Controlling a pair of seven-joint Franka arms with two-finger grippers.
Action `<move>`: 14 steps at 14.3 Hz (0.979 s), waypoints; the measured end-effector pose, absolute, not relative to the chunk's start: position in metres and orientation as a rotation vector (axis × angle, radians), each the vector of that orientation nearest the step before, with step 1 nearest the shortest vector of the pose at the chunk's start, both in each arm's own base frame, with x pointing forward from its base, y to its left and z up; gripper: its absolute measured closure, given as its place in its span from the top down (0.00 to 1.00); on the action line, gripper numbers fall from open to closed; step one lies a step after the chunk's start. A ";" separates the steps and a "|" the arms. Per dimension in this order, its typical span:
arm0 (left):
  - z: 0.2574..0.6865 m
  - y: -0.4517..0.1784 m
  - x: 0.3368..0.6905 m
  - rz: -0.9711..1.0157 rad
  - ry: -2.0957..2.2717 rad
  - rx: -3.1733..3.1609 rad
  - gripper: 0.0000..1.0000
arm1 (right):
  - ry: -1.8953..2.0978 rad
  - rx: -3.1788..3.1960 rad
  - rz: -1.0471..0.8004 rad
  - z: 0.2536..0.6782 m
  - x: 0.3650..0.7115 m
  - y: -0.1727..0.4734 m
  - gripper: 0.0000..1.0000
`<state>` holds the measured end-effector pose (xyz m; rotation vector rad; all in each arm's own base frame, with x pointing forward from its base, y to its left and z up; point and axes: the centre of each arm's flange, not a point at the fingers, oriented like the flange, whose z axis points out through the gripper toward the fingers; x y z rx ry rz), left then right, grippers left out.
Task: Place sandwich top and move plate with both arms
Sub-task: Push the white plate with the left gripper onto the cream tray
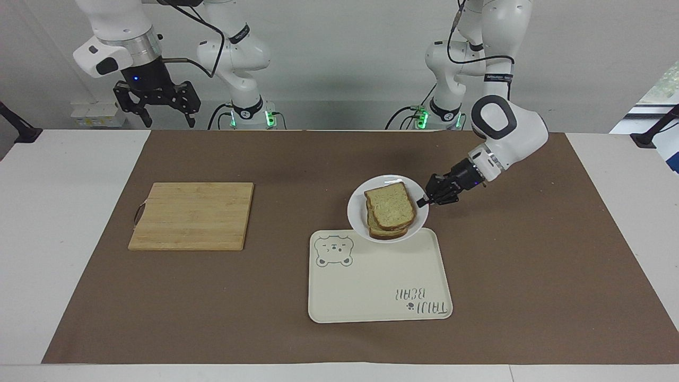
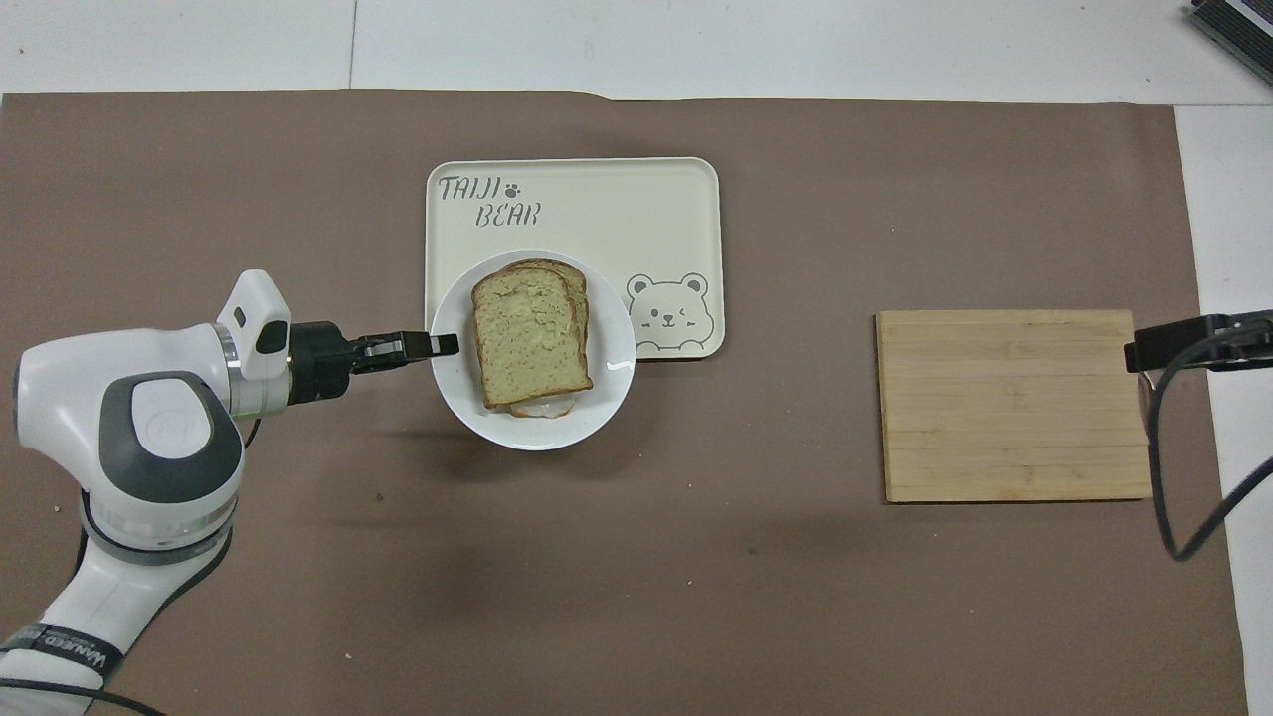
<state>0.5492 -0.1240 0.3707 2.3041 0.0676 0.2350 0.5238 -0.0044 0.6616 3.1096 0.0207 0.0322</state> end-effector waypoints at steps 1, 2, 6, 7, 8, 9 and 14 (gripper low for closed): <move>0.374 -0.119 0.566 0.237 0.087 2.321 0.05 | 0.021 3.110 0.032 0.662 0.524 -0.004 1.00; 0.378 -0.118 0.581 0.247 0.106 2.322 0.05 | 0.021 3.110 0.032 0.662 0.524 -0.004 1.00; 0.385 -0.127 0.630 0.265 0.175 2.304 0.05 | 0.021 3.110 0.032 0.662 0.524 -0.004 1.00; 0.384 -0.130 0.642 0.267 0.186 2.300 0.05 | 0.021 3.110 0.032 0.662 0.524 -0.004 1.00; 0.381 -0.133 0.653 0.268 0.194 2.297 0.05 | 0.021 3.110 0.032 0.662 0.524 -0.004 1.00; 0.374 -0.135 0.661 0.265 0.196 2.298 0.05 | 0.021 3.110 0.032 0.662 0.524 -0.004 1.00; 0.320 -0.172 0.667 0.237 0.195 2.341 0.05 | 0.020 3.110 0.031 0.662 0.524 -0.005 1.00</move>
